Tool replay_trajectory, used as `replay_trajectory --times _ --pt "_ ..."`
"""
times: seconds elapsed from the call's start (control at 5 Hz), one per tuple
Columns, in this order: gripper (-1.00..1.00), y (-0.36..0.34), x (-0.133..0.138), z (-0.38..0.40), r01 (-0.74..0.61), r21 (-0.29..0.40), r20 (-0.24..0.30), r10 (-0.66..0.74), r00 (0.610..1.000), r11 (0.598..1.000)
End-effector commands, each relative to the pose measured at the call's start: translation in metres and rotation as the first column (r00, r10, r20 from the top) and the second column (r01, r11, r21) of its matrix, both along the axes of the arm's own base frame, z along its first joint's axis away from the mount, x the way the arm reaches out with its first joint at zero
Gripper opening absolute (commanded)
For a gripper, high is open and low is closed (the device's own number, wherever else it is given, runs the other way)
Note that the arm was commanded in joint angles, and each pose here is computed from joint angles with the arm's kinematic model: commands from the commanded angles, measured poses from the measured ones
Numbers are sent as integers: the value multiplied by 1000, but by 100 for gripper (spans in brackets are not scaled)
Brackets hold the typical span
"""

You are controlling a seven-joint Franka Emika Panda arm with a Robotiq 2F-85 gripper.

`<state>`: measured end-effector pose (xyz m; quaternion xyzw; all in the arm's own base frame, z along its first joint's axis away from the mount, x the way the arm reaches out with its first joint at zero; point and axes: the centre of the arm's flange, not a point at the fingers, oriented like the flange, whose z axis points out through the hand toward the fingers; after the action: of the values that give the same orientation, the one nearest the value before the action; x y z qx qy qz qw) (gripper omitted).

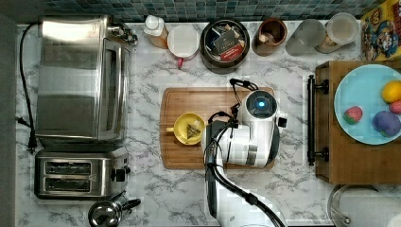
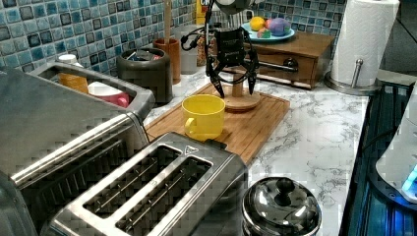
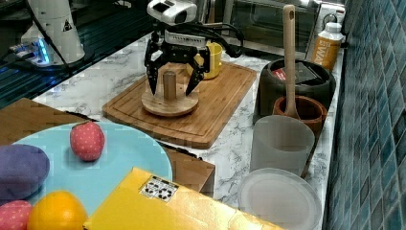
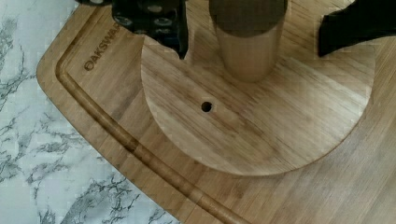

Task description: Open the lid of the tea container.

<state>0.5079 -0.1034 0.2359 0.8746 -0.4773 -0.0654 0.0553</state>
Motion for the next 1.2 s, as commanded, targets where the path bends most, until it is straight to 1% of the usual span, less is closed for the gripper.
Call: replay_trajectory --times 0.2,0.6,0.8,1.2 --pt "-100 -15 19 27 63 10 61 -63 996 998" --pt "-100 -10 21 26 53 10 56 -54 997 999" --pt "-100 -10 22 24 54 14 44 -54 998 998" --pt "-100 -10 26 29 53 10 58 -54 997 999"
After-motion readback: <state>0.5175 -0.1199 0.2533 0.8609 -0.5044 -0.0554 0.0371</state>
